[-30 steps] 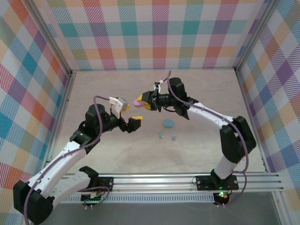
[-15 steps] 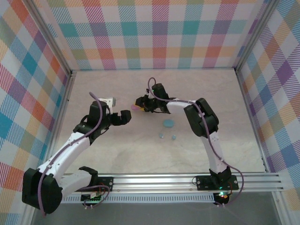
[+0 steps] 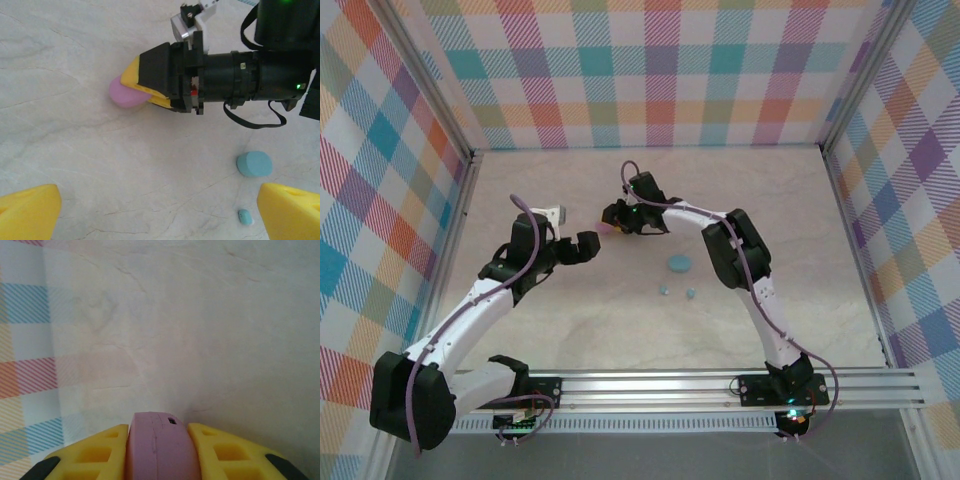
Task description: Insert wireless bluetooth earbuds into charging case
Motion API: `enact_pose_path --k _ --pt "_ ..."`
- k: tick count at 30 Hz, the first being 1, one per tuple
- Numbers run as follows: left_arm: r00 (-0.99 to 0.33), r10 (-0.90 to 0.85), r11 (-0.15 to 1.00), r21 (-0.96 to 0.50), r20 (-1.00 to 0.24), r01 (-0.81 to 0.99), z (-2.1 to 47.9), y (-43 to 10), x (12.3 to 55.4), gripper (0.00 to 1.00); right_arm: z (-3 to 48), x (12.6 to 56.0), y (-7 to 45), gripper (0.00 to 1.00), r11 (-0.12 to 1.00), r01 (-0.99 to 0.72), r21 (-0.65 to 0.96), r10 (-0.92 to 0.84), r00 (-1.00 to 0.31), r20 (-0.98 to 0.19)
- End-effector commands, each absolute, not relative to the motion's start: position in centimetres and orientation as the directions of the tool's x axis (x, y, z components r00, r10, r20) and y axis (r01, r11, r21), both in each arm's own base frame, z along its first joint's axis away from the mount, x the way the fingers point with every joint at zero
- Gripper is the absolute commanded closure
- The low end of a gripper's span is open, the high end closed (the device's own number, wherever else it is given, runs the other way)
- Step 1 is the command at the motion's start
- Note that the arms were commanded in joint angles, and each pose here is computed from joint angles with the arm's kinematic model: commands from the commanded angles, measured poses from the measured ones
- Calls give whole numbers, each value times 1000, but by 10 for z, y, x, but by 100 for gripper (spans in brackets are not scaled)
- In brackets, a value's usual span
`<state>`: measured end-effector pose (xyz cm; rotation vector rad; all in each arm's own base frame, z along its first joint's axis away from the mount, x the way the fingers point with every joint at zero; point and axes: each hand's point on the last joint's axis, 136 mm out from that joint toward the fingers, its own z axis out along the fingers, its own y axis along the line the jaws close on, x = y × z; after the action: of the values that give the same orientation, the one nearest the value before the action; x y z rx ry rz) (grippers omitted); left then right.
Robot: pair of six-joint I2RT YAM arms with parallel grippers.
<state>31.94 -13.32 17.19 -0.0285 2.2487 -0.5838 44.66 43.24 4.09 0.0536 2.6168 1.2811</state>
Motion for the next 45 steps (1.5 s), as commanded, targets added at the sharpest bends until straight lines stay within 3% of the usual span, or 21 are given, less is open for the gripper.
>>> enact_pose_path --k 1,5,17,24,31,39,45 --pt "-665 -215 887 -428 -715 173 174 -131 319 0 17 436 426 68 712 -60 700 84 -982 -169" --pt "-665 -213 884 -430 -716 180 175 -131 317 0 10 434 420 63 744 -39 667 83 -985 -151" --pt "-662 -201 882 -427 -722 197 176 -129 308 0 36 437 402 35 805 -76 588 76 -970 -231" --pt "-664 -186 879 -424 -724 216 179 -130 303 0 55 440 384 29 851 -77 520 86 -955 -283" --pt "-656 -150 879 -404 -739 255 182 -133 301 0 119 434 364 28 861 -177 478 31 -917 -397" --pt "-615 -85 788 -430 -784 439 195 -160 291 0 157 382 319 28 697 -494 519 -230 -840 -491" --pt "-624 -41 710 -462 -780 531 191 -187 286 1 132 348 273 25 587 -768 256 -577 -619 -533"
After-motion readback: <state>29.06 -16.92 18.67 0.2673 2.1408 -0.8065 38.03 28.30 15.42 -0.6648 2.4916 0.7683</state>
